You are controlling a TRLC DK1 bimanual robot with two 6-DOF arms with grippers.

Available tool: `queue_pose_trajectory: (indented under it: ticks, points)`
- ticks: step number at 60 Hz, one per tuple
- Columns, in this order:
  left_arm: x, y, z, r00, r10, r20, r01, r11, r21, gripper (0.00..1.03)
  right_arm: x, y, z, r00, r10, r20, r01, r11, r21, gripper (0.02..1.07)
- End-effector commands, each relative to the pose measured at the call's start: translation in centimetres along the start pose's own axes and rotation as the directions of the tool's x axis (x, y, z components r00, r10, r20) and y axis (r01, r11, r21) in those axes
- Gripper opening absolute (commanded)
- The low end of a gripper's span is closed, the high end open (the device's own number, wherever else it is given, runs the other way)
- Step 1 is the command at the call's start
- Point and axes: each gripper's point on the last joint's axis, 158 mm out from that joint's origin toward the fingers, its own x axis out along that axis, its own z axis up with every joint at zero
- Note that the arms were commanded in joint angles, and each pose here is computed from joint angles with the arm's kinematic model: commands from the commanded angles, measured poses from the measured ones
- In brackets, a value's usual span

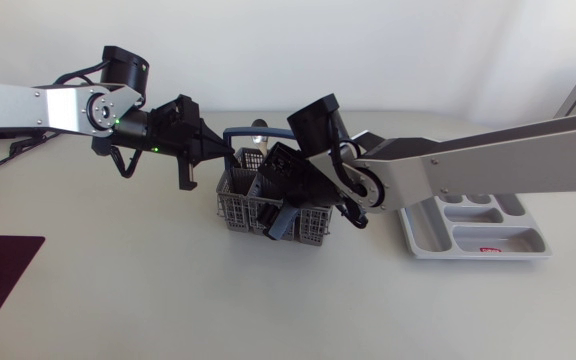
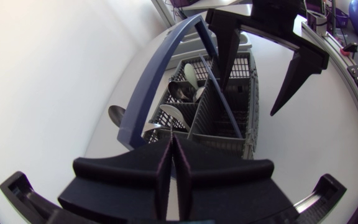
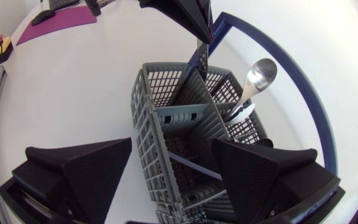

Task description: Sort the cutlery from the basket into the organizer compartments.

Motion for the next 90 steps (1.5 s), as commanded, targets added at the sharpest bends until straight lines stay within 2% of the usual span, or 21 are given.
queue_pose_trajectory:
  ticks: [1, 14, 33, 51, 59, 64, 76, 90]
  points:
    - [-0.6, 1.4, 1.1, 1.0, 0.025, 0.016, -0.025, 0.998, 0.051, 0.03, 0.5, -0.1, 0.2, 1.0, -0.007, 0.0, 0.007, 1.0, 0.014, 0.95]
    - [-2.1, 1.9, 3.2, 0.998, 0.051, 0.035, -0.054, 0.996, 0.073, 0.03, 0.2, 0.3, -0.5, 1.0, 0.0, -0.011, 0.0, 1.0, 0.012, 0.95]
    - [-4.4, -0.7, 8.0, 0.993, 0.082, 0.083, -0.096, 0.981, 0.171, 0.03, -0.9, 0.2, -0.4, 1.0, -0.011, 0.001, 0.011, 1.0, 0.015, 0.95]
    - [-10.2, -0.9, 12.1, 0.981, 0.162, 0.108, -0.181, 0.965, 0.192, 0.03, -4.9, -0.2, 1.2, 0.996, -0.044, 0.072, 0.044, 0.999, 0.003, 0.95]
    - [-13.1, -2.0, 13.8, 0.979, 0.175, 0.11, -0.191, 0.968, 0.164, 0.03, -7.5, -0.2, 2.2, 0.992, -0.057, 0.116, 0.059, 0.998, -0.007, 0.95]
    - [-14.2, -2.4, 14.9, 0.977, 0.174, 0.124, -0.188, 0.976, 0.113, 0.03, -9.0, 0.0, 2.7, 0.989, -0.054, 0.139, 0.056, 0.998, -0.015, 0.96]
    - [-14.9, -5.1, 16.2, 0.984, 0.065, 0.165, -0.064, 0.998, -0.014, 0.03, -11.0, 1.8, 2.9, 0.985, 0.0, 0.171, 0.007, 0.999, -0.041, 0.96]
    - [-14.0, -7.1, 16.8, 0.971, -0.03, 0.238, 0.058, 0.992, -0.113, 0.03, -11.4, 4.1, 3.1, 0.976, 0.099, 0.194, -0.088, 0.994, -0.064, 0.96]
